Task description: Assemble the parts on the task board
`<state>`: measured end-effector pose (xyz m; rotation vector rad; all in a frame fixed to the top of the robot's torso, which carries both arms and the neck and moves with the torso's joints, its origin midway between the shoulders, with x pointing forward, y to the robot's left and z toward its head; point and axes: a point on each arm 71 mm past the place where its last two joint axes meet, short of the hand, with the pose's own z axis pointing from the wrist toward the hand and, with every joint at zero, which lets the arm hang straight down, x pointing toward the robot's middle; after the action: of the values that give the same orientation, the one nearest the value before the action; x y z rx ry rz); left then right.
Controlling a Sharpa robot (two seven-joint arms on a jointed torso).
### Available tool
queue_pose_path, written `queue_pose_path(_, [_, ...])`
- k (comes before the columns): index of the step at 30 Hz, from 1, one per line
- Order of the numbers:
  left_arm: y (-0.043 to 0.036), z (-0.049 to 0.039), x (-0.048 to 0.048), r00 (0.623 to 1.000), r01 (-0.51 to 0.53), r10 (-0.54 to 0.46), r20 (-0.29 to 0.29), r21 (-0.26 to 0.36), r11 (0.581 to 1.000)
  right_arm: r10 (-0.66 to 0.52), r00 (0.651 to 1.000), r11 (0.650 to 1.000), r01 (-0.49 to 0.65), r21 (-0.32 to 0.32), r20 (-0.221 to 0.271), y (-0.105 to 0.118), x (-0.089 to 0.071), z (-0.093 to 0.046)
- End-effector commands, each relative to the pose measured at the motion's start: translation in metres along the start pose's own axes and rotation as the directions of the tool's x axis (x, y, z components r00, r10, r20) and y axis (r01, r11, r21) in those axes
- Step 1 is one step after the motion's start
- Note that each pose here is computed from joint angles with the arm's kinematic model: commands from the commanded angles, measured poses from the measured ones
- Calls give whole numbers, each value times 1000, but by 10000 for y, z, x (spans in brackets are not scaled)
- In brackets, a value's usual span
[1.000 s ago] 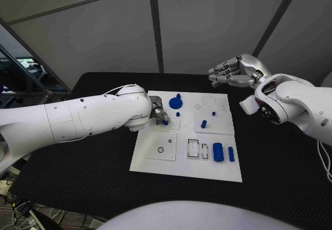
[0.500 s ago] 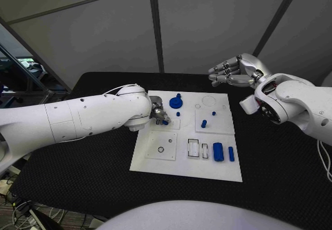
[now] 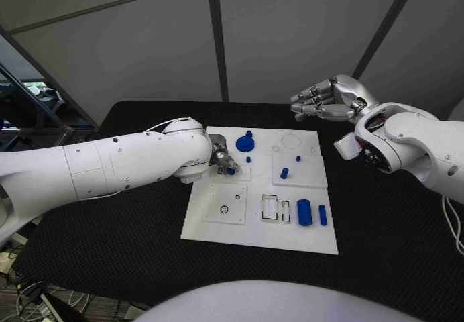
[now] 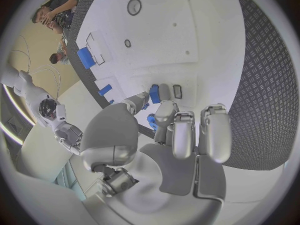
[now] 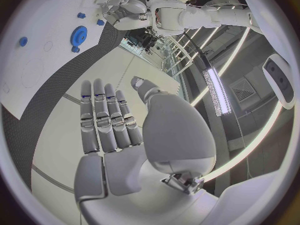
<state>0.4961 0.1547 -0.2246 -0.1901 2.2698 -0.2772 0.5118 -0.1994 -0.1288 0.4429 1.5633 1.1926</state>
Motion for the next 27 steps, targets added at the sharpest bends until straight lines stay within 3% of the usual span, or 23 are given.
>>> queue_pose_path(1, [1,3,-5,1000,-7,7,6,-7,1000,0,1000,1000,0,-9,-4,19,-1,8])
queue_pose_path(27, [-43,-15,16,1000,-14,14,-1,5,1000,2,1000,1000,-2,-11,-13,20,9,17])
